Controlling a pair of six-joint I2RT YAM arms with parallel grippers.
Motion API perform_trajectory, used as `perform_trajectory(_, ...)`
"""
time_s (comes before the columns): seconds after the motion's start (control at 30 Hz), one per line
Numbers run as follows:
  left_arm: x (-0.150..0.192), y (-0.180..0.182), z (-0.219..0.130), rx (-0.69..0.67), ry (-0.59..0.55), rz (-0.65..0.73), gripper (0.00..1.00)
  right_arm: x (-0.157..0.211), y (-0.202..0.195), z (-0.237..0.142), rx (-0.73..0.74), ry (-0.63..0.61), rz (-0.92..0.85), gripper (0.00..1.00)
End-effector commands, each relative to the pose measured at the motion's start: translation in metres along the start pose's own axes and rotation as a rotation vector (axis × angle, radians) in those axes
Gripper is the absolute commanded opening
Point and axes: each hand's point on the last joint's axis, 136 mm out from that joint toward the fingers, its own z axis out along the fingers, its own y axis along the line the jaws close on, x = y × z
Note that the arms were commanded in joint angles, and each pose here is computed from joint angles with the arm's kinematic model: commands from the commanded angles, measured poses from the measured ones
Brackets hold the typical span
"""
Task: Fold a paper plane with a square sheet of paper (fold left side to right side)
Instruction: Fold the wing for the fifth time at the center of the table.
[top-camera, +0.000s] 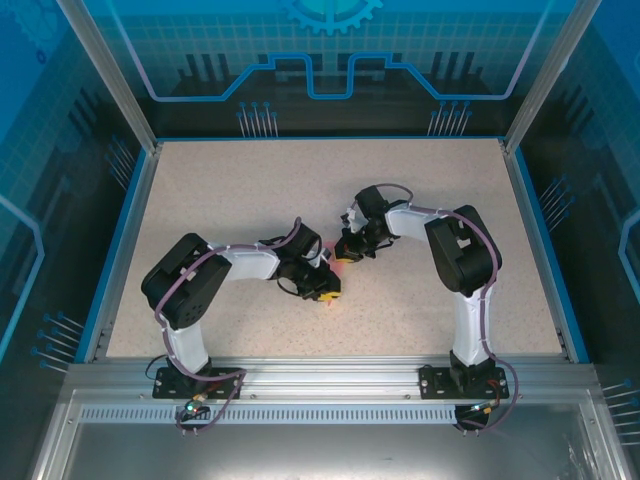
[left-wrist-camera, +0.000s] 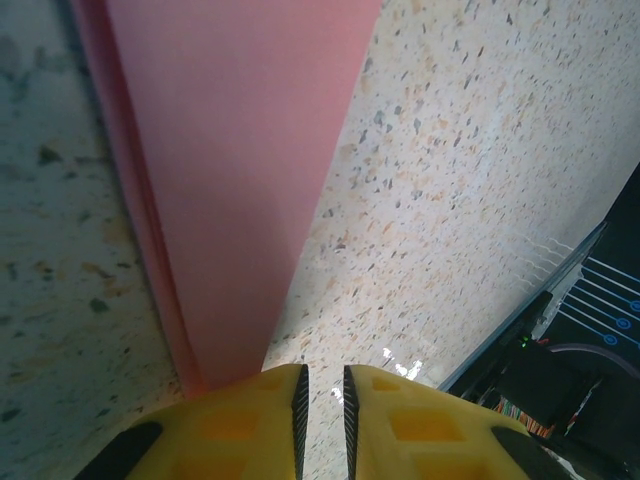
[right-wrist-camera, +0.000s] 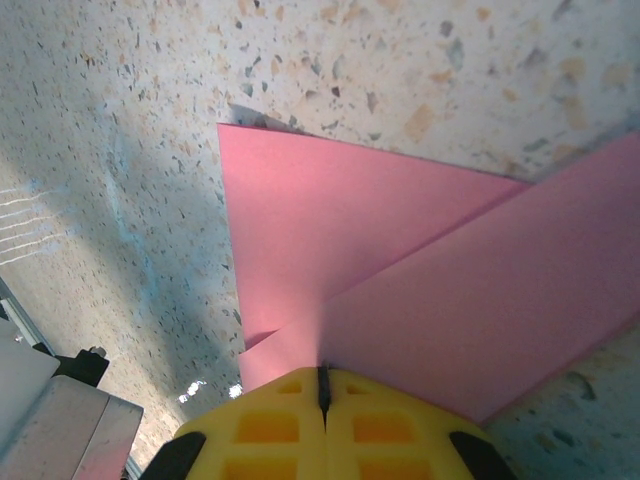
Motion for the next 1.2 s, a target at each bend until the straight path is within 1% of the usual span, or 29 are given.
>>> perform_trajectory(0.0,0.012,0.022,0.006,-0.059,0.035,-0.026,0.20,0.011,-0.034,0.013,0.120,0.046,0.051,0.03)
perform_trajectory(0.6,0.015,0.034,0.005,-0.086,0.022,-0.050,0.20,0.013,-0.040,0.012,0.149,0.060,0.058,0.03)
perform_trajectory(0.83,0.021,0.040,0.005,-0.088,0.025,-0.071,0.19,0.014,-0.043,0.010,0.163,0.066,0.065,0.03)
perform_trajectory(1.17,0.039,0.053,-0.002,-0.101,0.048,-0.099,0.11,0.012,-0.043,0.009,0.167,0.067,0.067,0.03)
